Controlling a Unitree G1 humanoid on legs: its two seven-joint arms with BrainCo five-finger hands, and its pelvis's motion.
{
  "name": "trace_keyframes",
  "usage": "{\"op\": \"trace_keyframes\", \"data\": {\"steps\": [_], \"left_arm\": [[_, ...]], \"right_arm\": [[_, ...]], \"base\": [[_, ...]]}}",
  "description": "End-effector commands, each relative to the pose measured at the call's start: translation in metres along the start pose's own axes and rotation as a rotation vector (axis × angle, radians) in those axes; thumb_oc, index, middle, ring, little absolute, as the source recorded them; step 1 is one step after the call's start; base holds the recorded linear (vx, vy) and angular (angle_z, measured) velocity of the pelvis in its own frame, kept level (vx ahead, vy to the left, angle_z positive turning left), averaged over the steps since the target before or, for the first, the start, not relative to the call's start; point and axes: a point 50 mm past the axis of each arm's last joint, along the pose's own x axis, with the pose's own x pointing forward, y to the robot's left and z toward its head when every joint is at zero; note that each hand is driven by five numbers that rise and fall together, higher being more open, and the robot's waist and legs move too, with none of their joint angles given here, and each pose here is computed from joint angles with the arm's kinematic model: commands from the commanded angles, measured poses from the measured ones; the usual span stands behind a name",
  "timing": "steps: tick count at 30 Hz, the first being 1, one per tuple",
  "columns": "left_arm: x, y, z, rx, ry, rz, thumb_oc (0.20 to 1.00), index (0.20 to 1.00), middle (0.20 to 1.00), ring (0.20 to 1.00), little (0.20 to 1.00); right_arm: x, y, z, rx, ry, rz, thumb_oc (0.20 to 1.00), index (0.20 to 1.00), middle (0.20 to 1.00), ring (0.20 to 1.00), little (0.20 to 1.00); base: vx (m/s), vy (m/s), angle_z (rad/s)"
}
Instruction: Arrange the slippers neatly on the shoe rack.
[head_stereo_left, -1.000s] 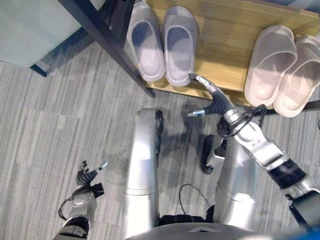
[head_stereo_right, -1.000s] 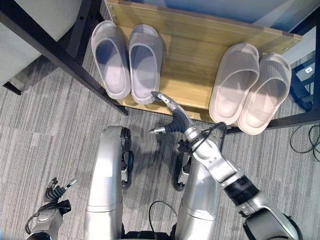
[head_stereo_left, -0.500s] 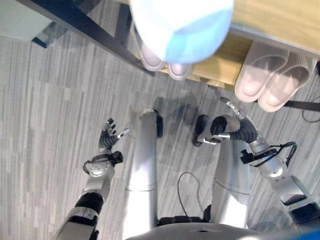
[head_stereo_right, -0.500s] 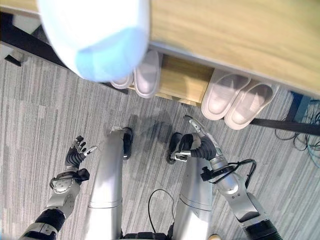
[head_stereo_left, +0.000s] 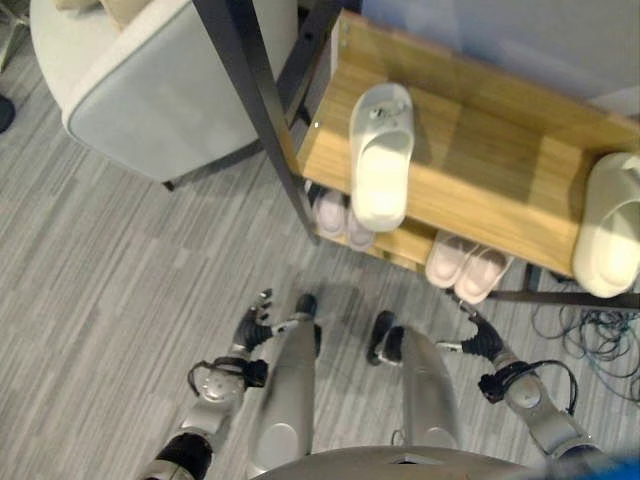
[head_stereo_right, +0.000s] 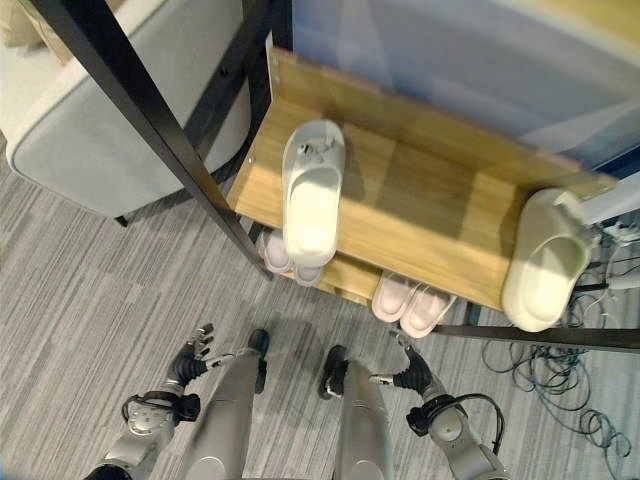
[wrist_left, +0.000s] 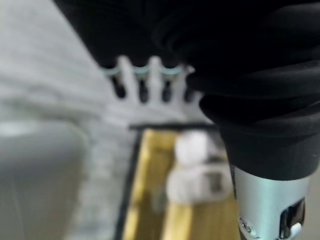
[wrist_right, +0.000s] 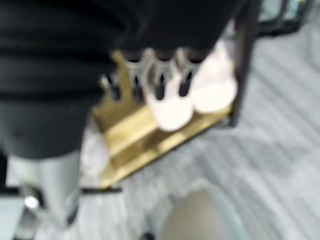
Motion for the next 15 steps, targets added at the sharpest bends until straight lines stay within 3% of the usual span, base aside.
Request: {"op": "trace_keyframes", "data": {"steps": [1,5,6,15], "left_arm": [[0.002,-0.018,0.013,0.139,-0.079,-0.117,1.0,1.0,1.0,1.0,1.0],[0.009,-0.035,0.022,0.22,-0.112,-0.175,1.0,1.0,1.0,1.0,1.0],[0.013,-0.047,0.038,0.322,-0.191,-0.238,1.0,1.0,1.0,1.0,1.0],[0.01,-0.091,0.129,0.391,-0.592,-0.452,1.0,1.0,1.0,1.0,1.0]], "right_arm": [[-0.004,0.0,-0.016,0.027,0.065,-0.022,1.0,1.0,1.0,1.0,1.0],[-0.007,0.008,-0.036,0.043,0.182,-0.01,1.0,1.0,1.0,1.0,1.0],[-0.012,0.01,-0.054,0.046,0.279,-0.007,1.0,1.0,1.0,1.0,1.0],[-0.027,0.032,-0.079,0.111,0.443,0.038,1.0,1.0,1.0,1.0,1.0]], "base": [[0.18,-0.039,-0.19],[0.19,-0.031,-0.13],[0.19,-0.029,-0.23],[0.15,-0.039,-0.25]]}}
